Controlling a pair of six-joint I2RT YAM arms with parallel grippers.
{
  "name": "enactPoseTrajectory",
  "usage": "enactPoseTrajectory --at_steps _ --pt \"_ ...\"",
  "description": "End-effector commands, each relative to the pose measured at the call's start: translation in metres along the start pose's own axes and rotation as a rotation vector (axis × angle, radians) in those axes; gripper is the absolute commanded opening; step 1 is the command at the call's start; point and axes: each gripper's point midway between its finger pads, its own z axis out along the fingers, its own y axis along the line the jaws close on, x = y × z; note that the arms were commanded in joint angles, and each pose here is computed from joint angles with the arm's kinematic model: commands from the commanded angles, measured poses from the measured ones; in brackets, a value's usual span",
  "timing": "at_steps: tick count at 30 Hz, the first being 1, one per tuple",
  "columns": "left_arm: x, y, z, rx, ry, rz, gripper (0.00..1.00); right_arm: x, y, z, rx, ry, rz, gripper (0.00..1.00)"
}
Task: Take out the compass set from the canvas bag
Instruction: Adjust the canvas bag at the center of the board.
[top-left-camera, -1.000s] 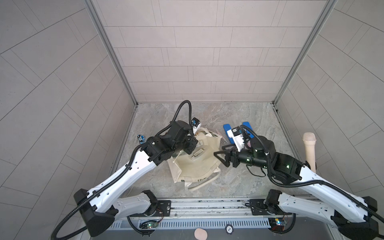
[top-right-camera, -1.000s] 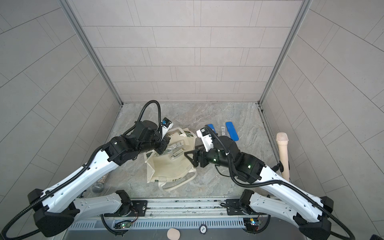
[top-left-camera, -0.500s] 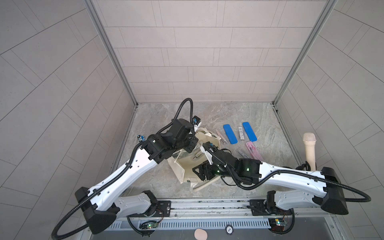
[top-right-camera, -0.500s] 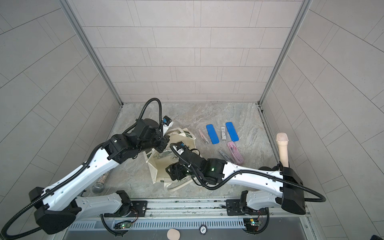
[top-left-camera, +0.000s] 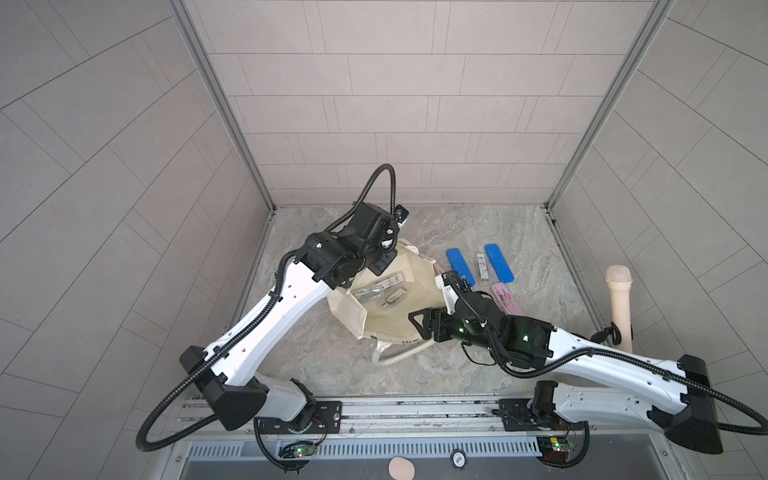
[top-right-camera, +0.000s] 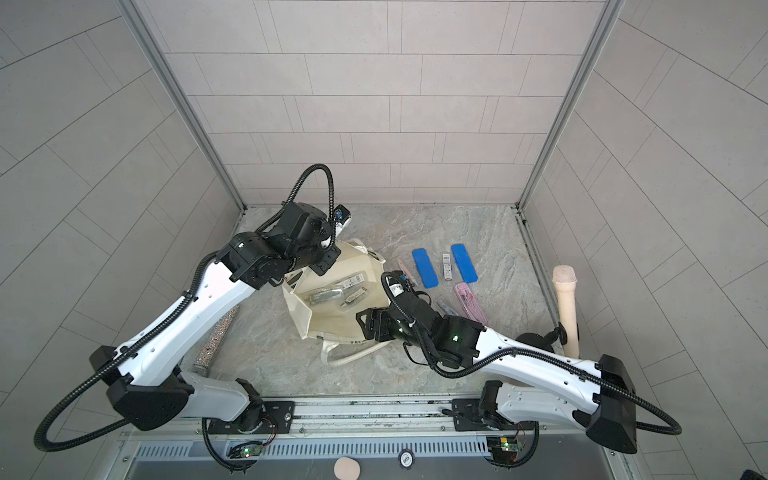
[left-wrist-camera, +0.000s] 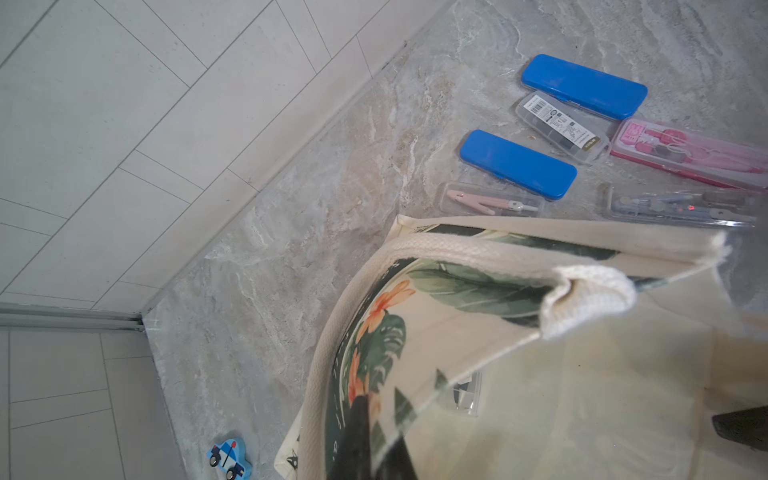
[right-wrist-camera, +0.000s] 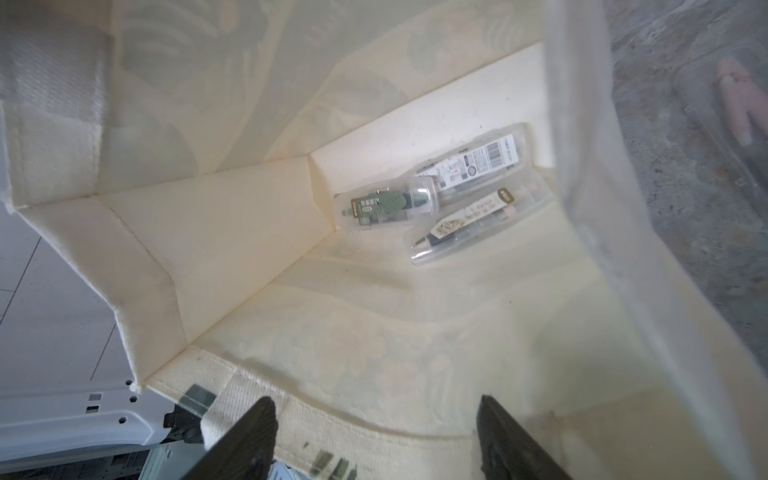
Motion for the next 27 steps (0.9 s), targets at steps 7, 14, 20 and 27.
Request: enactPoseTrajectory --at_steps 7,14,20,27 --pt "0.004 -0.026 -0.002 -0.01 -0.063 -0.025 0.0 0.0 -0.007 -0.004 0.014 -0.012 0.032 0.78" --pt "0.047 -0.09 0.02 0.108 -0.063 -0.08 0.0 0.015 -0.029 0.005 0.033 -0.011 0.163 0.74" --pt "0.052 -0.098 0.019 0.141 -0.079 -0.114 0.0 0.04 -0.051 0.03 -0.013 -0.025 0.384 0.68" --pt "0.042 -0.099 0.01 0.157 -0.105 -0.115 0.0 0.027 -0.032 0.038 -0.101 -0.059 0.422 0.61"
